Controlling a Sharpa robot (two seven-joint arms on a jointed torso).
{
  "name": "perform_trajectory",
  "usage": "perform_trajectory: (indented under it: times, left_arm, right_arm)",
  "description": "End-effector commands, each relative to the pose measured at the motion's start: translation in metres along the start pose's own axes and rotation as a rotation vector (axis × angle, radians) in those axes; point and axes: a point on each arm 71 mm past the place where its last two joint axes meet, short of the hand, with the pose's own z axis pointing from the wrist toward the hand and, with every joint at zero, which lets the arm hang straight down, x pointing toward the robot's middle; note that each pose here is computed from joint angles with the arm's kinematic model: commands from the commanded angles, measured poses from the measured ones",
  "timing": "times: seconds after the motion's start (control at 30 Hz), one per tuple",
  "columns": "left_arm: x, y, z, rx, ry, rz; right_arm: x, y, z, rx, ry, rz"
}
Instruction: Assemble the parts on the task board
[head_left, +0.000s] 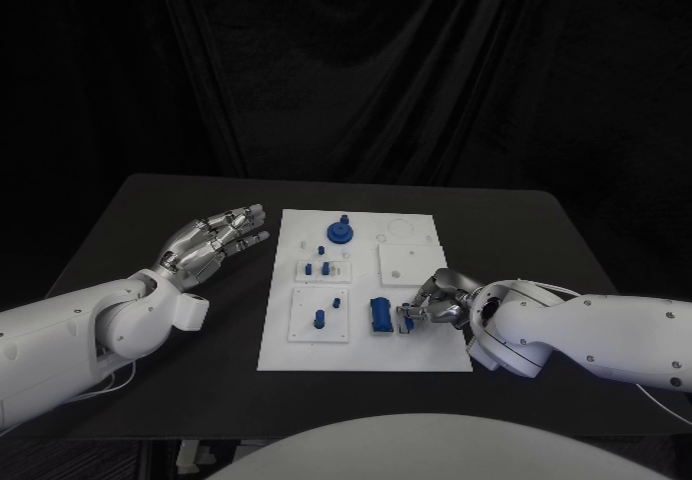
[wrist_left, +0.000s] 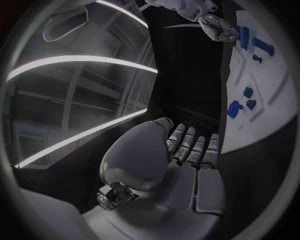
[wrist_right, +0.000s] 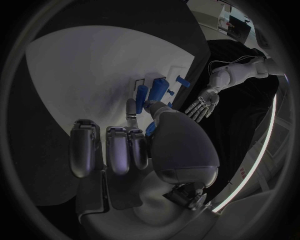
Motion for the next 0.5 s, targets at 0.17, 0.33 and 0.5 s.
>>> perform_trajectory:
  times: [0.17,0.33,0.5]
  left_arm:
    - [0.0021,0.0001,0.0002,0.008,0.014,-0.013]
    - [0.0018,0.0001,0.0001,0.007,0.013,-0.012]
    - [0.0019,0.0002,0.0003,0.006,0.014,-0.013]
  right_arm:
    - [0.0050,-0.0018,0.0010,0.019,0.031,-0.007]
    - [0.0059,-0.0011,0.0013,0.017,0.032,-0.012]
    - [0.0060,-0.0010,0.0018,0.018,0.029,-0.017]
